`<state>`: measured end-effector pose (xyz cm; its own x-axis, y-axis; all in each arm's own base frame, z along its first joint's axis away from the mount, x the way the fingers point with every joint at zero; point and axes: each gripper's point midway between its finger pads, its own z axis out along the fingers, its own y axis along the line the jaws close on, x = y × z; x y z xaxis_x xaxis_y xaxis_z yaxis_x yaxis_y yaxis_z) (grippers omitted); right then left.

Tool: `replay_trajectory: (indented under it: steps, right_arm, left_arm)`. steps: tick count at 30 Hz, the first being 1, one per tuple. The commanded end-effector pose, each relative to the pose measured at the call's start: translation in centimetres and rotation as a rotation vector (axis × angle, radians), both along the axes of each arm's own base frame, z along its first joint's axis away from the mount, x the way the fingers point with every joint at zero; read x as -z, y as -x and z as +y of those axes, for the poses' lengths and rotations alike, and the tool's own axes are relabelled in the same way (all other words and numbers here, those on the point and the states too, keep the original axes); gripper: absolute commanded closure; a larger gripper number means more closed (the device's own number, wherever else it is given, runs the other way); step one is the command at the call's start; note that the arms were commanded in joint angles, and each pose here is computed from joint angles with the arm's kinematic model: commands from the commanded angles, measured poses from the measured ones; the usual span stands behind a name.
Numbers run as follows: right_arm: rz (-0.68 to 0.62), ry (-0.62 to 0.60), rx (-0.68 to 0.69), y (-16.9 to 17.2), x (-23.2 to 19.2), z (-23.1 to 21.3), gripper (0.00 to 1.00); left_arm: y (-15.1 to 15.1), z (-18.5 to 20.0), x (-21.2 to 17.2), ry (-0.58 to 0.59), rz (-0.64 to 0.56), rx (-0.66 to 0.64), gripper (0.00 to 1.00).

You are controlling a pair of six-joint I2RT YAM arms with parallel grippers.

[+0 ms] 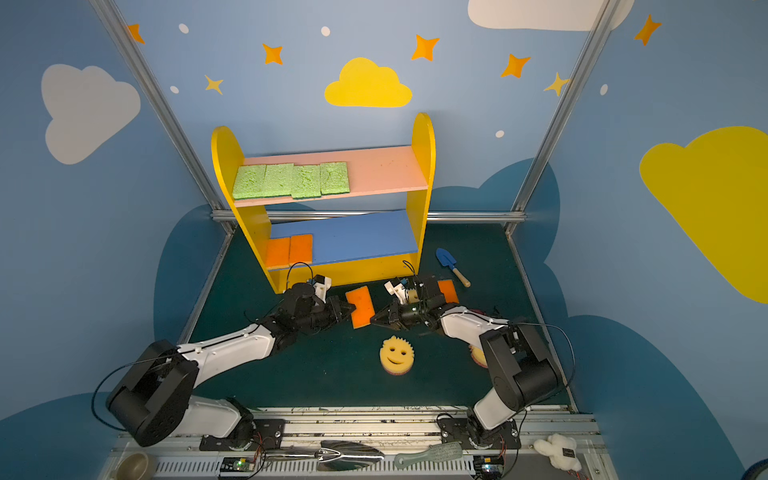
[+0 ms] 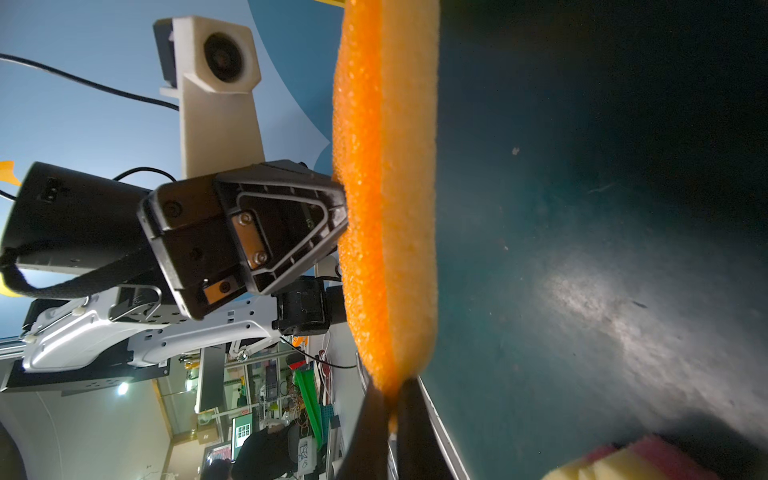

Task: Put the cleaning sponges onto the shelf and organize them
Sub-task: 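Take the orange sponge from the left gripper with the right gripper, then carry the sponge with the right gripper into the lower shelf beside the others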

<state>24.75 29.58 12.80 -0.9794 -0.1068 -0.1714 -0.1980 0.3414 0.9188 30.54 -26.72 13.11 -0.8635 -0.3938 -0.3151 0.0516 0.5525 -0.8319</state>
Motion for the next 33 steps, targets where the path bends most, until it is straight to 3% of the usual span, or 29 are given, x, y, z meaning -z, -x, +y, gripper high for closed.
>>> replay_trajectory:
  steps: [1,6,10,17,21,33]
  right_arm:
    - [-0.037,-0.005,0.017,-0.5,-0.8,-0.2,1.0]
    - [-0.056,0.005,0.026,0.0,-1.3,-0.7,1.0]
    - [-0.067,0.011,0.037,0.4,-1.7,-1.1,1.0]
    - [-0.073,0.016,0.057,0.6,-2.2,-1.4,1.0]
    - [-0.085,0.013,0.064,0.6,-3.0,-1.5,1.0]
    - [-0.11,0.055,0.078,-0.1,-4.6,-1.5,1.0]
  left_arm:
    - [0.3,-0.9,-1.1,0.026,-0.026,0.034,0.94]
    - [0.6,-0.8,-1.8,0.022,-0.054,0.034,0.72]
    - [1.1,-0.3,-2.4,0.001,-0.076,0.032,0.38]
    - [2.4,1.1,-3.1,-0.017,-0.098,0.018,0.23]
    - [2.9,2.6,-3.3,-0.05,-0.119,-0.026,0.01]
    - [4.9,8.6,-1.2,-0.132,-0.176,-0.189,0.0]
